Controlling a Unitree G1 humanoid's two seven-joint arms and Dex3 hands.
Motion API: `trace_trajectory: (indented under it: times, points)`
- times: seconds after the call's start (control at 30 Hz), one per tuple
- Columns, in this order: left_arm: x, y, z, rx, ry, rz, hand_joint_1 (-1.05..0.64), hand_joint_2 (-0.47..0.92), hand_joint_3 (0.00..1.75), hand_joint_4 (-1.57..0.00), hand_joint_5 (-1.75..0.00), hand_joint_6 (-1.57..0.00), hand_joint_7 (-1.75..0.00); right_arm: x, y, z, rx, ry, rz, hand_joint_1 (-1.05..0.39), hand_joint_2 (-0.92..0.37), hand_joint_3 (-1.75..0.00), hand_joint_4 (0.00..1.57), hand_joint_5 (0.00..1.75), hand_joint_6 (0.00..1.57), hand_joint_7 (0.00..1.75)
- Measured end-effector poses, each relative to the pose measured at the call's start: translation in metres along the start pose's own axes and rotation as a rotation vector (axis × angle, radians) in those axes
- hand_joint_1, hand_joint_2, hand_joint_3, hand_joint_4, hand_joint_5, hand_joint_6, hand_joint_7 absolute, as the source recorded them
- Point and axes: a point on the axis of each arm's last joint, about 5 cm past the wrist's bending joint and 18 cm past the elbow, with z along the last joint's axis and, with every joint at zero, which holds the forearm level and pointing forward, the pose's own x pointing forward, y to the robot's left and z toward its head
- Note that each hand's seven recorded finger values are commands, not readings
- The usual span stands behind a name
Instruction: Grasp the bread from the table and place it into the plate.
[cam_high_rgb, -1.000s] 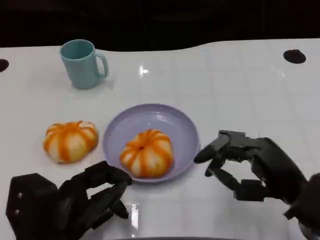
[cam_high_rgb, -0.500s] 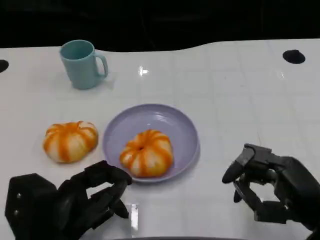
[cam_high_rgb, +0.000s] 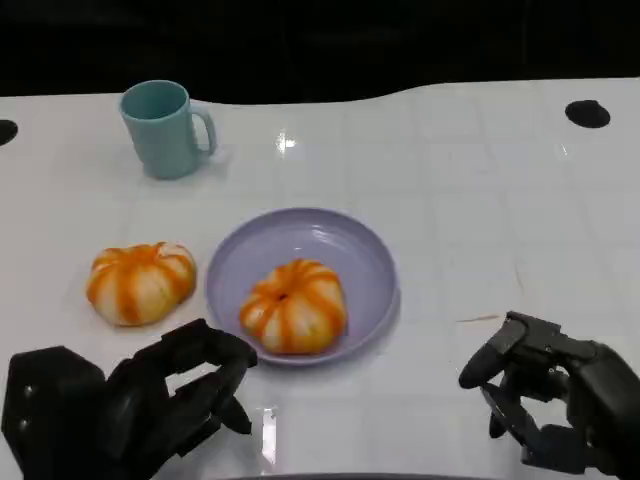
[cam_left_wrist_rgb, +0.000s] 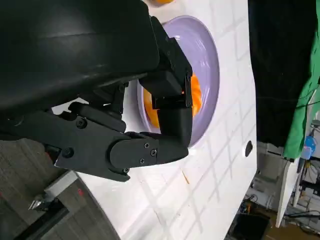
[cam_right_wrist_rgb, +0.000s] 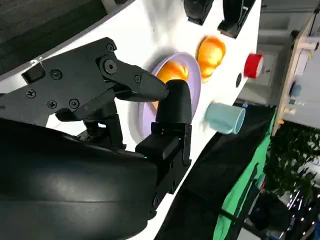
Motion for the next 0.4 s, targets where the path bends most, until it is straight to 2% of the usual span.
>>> trace_trajectory:
  times: [0.2, 0.4]
  points:
    - [0.000, 0.001, 0.000, -0.001, -0.001, 0.004, -0.46, 0.92, 0.43, -0.63, -1.71, -0.65, -1.27, -0.001, -0.0004, -0.008, 0.017, 0.040, -0.028, -0.39, -0.82, -0.64, 0.71, 1.75, 0.63, 1.51]
    - [-0.002, 0.004, 0.000, -0.002, 0.000, 0.004, -0.46, 0.92, 0.42, -0.63, -1.70, -0.65, -1.27, -0.002, 0.0015, -0.014, 0.019, 0.054, -0.041, -0.38, -0.83, -0.65, 0.73, 1.75, 0.62, 1.55]
